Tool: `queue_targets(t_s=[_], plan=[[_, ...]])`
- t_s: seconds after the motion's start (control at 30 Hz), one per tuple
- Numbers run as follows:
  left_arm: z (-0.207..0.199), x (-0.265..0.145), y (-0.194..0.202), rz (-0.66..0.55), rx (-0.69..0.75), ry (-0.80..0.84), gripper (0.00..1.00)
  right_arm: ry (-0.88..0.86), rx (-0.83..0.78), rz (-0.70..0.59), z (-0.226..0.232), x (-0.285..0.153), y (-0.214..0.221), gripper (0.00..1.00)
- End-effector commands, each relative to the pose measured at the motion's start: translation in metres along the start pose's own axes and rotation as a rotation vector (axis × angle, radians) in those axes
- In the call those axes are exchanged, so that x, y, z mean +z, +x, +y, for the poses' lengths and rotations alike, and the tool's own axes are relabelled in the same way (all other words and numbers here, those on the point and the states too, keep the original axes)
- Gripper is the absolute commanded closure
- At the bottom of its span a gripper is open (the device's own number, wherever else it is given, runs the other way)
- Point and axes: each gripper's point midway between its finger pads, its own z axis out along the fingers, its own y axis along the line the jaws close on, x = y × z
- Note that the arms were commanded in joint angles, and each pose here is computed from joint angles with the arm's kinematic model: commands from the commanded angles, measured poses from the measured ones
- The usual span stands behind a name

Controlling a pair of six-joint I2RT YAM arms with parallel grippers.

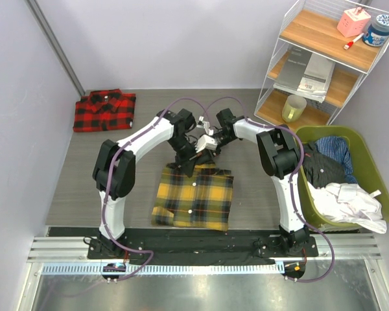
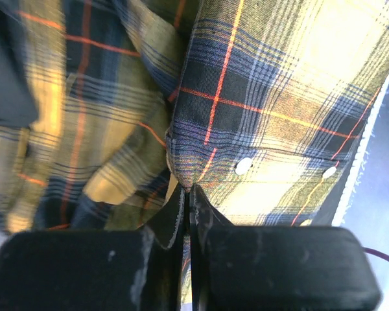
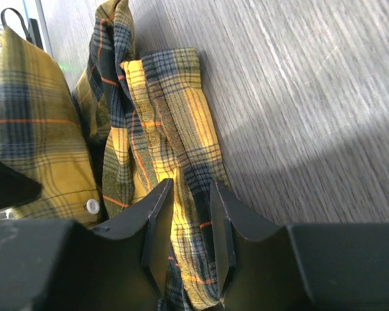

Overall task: Fold and stack the long sleeve shirts
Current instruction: Fold the shirt

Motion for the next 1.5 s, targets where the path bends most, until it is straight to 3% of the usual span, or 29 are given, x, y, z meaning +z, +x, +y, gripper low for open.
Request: queue_targets(t_s=[0.0, 0.43, 1.27, 1.47], plan=[[0.007, -0.01, -0.008, 0.01, 0.01, -0.003, 1.0, 0.04, -0.043, 0.03, -0.004, -0.001, 0.003, 0.65], [0.057, -0.018, -0.018, 0.021, 0.032, -0.093, 1.0, 0.025, -0.056, 0.022, 0.0, -0.002, -0.002, 0.65], [0.082, -0.024, -0.04, -0.005, 0.07, -0.149, 1.0, 0.013, -0.063, 0.017, -0.004, -0.004, -0.009, 0.64], [0.09, -0.02, -0.04, -0.015, 0.057, -0.166, 0.97, 0.056, -0.086, -0.012, -0.009, -0.017, -0.026, 0.59]])
